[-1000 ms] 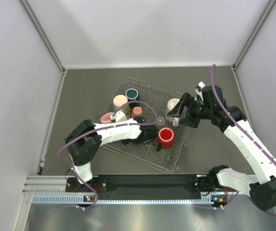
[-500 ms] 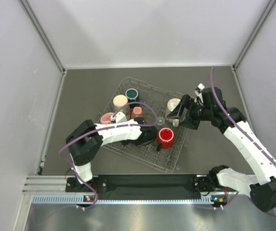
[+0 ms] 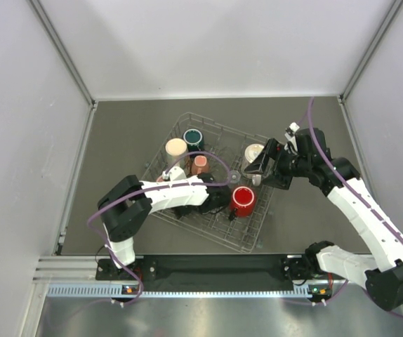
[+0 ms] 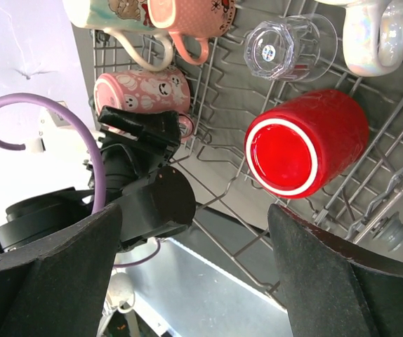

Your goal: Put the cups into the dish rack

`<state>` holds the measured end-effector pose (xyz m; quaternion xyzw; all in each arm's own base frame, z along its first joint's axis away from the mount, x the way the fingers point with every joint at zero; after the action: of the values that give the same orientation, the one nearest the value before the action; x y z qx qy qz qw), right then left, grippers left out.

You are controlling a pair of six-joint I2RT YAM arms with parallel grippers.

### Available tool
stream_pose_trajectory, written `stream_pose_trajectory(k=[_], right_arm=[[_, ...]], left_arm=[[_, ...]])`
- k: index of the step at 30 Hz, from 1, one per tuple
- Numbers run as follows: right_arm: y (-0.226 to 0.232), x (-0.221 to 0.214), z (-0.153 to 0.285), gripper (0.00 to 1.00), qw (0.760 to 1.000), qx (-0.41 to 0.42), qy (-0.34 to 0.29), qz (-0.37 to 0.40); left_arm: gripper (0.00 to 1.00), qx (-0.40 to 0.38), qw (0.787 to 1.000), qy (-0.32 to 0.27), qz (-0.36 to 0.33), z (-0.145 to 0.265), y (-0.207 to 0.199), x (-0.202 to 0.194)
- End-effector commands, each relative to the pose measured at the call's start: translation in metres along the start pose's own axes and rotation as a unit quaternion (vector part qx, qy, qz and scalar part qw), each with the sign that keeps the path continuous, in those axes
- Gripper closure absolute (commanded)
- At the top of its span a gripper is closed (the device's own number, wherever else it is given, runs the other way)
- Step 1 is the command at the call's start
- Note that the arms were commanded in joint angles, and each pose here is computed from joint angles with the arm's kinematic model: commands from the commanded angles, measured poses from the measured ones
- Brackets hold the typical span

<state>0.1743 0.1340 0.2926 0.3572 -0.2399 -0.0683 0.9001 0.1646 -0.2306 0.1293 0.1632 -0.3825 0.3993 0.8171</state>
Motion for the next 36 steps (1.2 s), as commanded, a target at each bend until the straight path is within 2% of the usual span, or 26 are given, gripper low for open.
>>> stream_pose_trajectory(k=[1,4,10,13,18,21,22,24,25,26,29,32,33,34,36], right_arm=[[0.005,0.002,0.007,0.16,1.0,0.017,-0.016,0.018],[0.005,0.001,0.008,0.16,1.0,0.017,-0.016,0.019],[0.007,0.005,0.007,0.15,0.999,0.015,-0.022,0.02],[0.007,0.006,0.006,0.15,0.999,0.013,-0.02,0.023],[0.004,0.011,0.0,0.13,0.999,0.001,-0.014,0.037],[0.006,0.016,0.0,0.11,0.998,0.001,-0.021,0.061],[0.009,0.02,0.002,0.09,0.997,0.003,-0.029,0.069],[0.008,0.023,0.002,0.07,0.996,-0.006,-0.038,0.085],[0.009,0.024,0.003,0.01,0.995,-0.006,-0.04,0.09],[0.009,0.025,0.003,0.0,0.994,-0.007,-0.042,0.1],[0.008,0.026,0.005,0.0,0.992,-0.014,-0.049,0.112],[0.006,0.024,0.009,0.0,0.991,-0.02,-0.061,0.12],[0.006,0.024,0.011,0.0,0.99,-0.022,-0.065,0.122],[0.005,0.023,0.014,0.0,0.989,-0.027,-0.075,0.125],[0.002,0.02,0.015,0.0,0.988,-0.031,-0.078,0.128]], left_arm=[[0.38,0.007,1.0,-0.002,0.019,0.011,0.004,0.016],[0.32,-0.005,0.999,0.021,0.024,0.024,0.0,0.024],[0.21,-0.054,0.992,0.107,0.036,0.059,0.001,0.051],[0.19,-0.061,0.991,0.118,0.033,0.07,0.005,0.063],[0.19,-0.129,0.982,0.137,0.03,0.094,0.016,0.101],[0.2,-0.226,0.964,0.142,0.015,0.109,0.019,0.124],[0.2,-0.272,0.95,0.149,0.032,0.117,0.011,0.13],[0.19,-0.339,0.929,0.147,0.014,0.121,0.02,0.143],[0.19,-0.389,0.906,0.162,0.043,0.13,0.018,0.155],[0.19,-0.405,0.901,0.157,0.015,0.123,0.02,0.153],[0.19,-0.444,0.877,0.184,0.016,0.111,0.019,0.164],[0.18,-0.491,0.84,0.229,0.006,0.094,0.011,0.18],[0.18,-0.485,0.843,0.234,0.009,0.081,0.006,0.187],[0.18,-0.508,0.822,0.258,-0.014,0.082,0.005,0.189],[0.17,-0.506,0.821,0.265,-0.015,0.071,0.0,0.197]])
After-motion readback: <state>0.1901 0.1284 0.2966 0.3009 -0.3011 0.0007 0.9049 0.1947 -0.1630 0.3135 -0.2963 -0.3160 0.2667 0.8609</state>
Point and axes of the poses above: each gripper's point midway between its finger pads, its own z axis back along the fingers, its own y axis along the line the jaws close on, x = y × z, the point moved 10 cm from there along z, back along the fingers, and after that the axes turned 7 degrees about z, right-handed, at the moved point
